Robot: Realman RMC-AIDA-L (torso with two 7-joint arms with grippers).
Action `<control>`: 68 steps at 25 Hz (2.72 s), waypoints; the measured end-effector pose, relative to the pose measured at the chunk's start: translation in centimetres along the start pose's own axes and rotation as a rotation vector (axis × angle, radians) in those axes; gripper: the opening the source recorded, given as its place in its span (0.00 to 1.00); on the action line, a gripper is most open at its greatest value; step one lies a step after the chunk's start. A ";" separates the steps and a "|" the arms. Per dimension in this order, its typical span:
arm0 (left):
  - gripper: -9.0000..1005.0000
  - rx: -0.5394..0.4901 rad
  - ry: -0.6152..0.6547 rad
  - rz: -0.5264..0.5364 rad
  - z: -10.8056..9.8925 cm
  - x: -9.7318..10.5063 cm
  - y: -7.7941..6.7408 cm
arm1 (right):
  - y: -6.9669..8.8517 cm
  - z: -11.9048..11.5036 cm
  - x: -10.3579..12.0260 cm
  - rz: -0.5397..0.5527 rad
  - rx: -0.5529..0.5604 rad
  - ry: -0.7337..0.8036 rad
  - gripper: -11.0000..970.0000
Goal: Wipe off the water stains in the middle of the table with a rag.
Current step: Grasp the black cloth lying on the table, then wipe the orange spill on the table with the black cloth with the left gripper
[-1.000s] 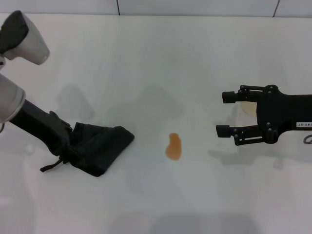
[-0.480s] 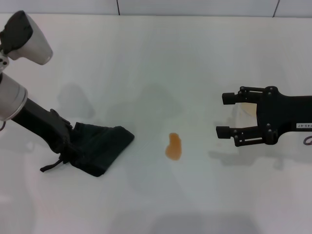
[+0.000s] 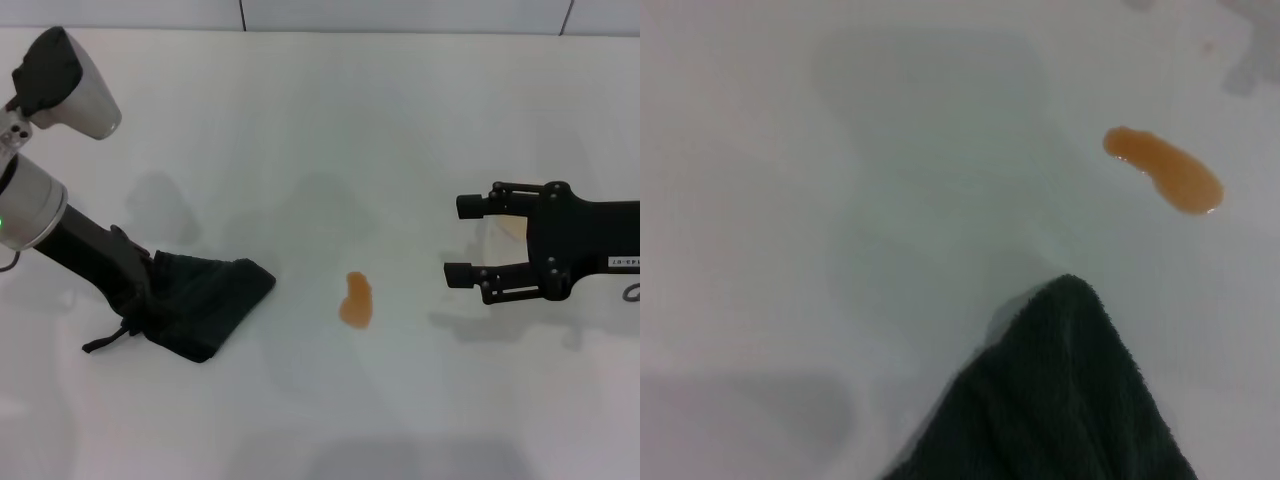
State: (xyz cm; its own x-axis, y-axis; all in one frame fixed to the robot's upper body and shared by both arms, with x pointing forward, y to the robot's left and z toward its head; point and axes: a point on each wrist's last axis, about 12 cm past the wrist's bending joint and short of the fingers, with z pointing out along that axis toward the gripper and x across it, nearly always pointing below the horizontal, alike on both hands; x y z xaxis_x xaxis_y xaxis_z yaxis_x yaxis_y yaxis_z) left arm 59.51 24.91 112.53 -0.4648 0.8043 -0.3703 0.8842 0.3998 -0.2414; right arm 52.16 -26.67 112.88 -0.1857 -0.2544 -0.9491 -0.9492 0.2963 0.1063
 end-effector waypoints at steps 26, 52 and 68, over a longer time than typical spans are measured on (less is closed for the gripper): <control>0.67 -0.059 -0.036 -0.030 0.8 0.0 0.6 | 0.2 0.0 0.0 0.002 -0.013 -0.011 0.87; 0.11 -0.099 -0.047 -0.047 1.2 -0.4 1.0 | 0.7 0.0 -0.2 0.009 -0.037 -0.047 0.87; 0.05 -0.091 -0.081 0.031 1.9 -2.3 0.2 | 0.7 -0.1 -0.2 0.011 -0.041 -0.048 0.87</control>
State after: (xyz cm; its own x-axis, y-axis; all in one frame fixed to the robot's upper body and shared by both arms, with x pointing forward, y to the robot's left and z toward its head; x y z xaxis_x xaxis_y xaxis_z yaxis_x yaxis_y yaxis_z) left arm 60.67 22.30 111.68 -0.4362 0.7801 -0.4486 0.8970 0.4165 -0.1480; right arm 51.46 -26.47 113.15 -0.1846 -0.2070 -0.9608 -0.9570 0.2604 0.1278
